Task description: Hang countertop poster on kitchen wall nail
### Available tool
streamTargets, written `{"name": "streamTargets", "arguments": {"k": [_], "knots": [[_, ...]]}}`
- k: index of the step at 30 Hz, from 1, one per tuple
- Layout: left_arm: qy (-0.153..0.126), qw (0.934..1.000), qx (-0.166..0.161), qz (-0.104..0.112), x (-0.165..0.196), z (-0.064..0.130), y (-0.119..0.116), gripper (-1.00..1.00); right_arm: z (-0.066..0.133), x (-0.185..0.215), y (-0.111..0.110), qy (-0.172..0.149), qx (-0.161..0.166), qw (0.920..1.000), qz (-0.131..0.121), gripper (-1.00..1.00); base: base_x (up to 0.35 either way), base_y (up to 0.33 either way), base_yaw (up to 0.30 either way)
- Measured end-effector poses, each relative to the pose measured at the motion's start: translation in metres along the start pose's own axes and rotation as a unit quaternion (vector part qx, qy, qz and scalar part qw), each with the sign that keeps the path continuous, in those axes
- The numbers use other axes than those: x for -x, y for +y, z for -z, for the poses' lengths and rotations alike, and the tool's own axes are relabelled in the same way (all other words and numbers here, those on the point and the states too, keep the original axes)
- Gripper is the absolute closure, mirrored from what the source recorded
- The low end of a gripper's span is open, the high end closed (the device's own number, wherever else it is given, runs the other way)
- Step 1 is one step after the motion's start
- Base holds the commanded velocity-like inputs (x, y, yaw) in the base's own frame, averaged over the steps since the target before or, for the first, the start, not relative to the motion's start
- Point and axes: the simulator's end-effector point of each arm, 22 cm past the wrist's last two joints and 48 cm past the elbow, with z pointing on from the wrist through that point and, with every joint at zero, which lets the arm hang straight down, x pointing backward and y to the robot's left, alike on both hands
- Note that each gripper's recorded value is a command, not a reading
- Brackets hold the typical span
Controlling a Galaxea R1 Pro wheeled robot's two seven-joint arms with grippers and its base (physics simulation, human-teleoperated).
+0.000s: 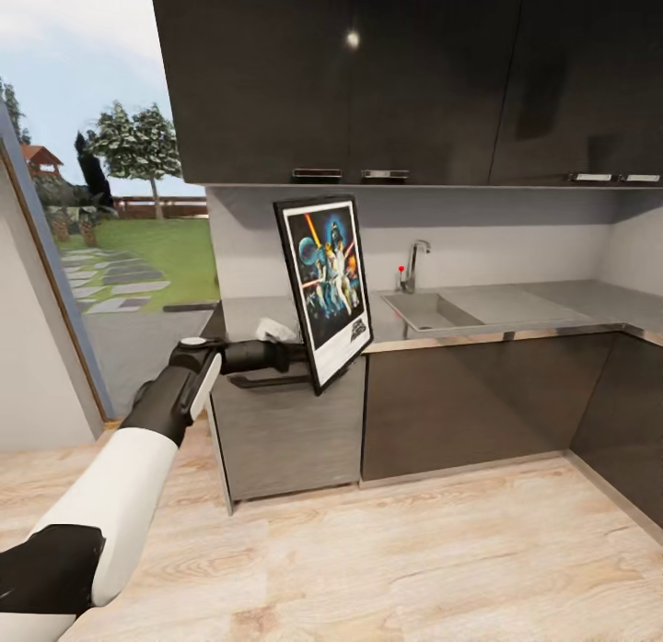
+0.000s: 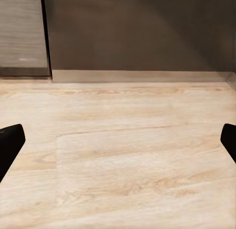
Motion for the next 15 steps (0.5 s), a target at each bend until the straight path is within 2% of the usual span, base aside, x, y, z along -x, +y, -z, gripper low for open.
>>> {"name": "streamTargets", "arguments": {"k": [4, 5, 8, 10, 12, 13, 15], "knots": [[0.016, 0.9993, -0.027, -0.019, -0.006, -0.007, -0.019, 1.0, -0.002, 0.004, -0.003, -0.004, -0.001, 1.0, 0.001, -1.0, -0.002, 0.0, 0.0], [0.021, 0.9987, -0.036, -0.028, -0.009, -0.008, -0.026, 1.0, -0.004, 0.007, -0.004, -0.008, -0.002, 1.0, 0.002, -1.0, 0.0, 0.0, 0.0], [0.029, 0.9977, -0.047, -0.038, -0.022, -0.008, -0.038, 1.0, -0.011, 0.023, -0.007, -0.025, -0.003, 0.9997, 0.004, -1.0, 0.0, 0.0, 0.0], [0.031, 0.9968, -0.061, -0.042, -0.033, -0.005, -0.05, 1.0, -0.019, 0.036, -0.009, -0.033, -0.003, 0.9994, 0.005, -1.0, 0.0, 0.0, 0.0], [0.037, 0.9952, -0.079, -0.045, -0.051, 0.005, -0.061, 1.0, -0.032, 0.051, -0.012, -0.028, -0.002, 0.9996, 0.007, -1.0, 0.0, 0.0, 0.0], [0.041, 0.9942, -0.088, -0.047, -0.062, 0.013, -0.066, 1.0, -0.04, 0.06, -0.012, -0.021, 0.005, 0.9997, 0.01, -1.0, 0.0, 0.0, 0.0], [0.05, 0.9932, -0.094, -0.049, -0.08, 0.025, -0.069, 1.0, -0.052, 0.076, 0.003, -0.005, 0.048, 0.9988, 0.012, -1.0, 0.0, 0.0, 0.0]]}}
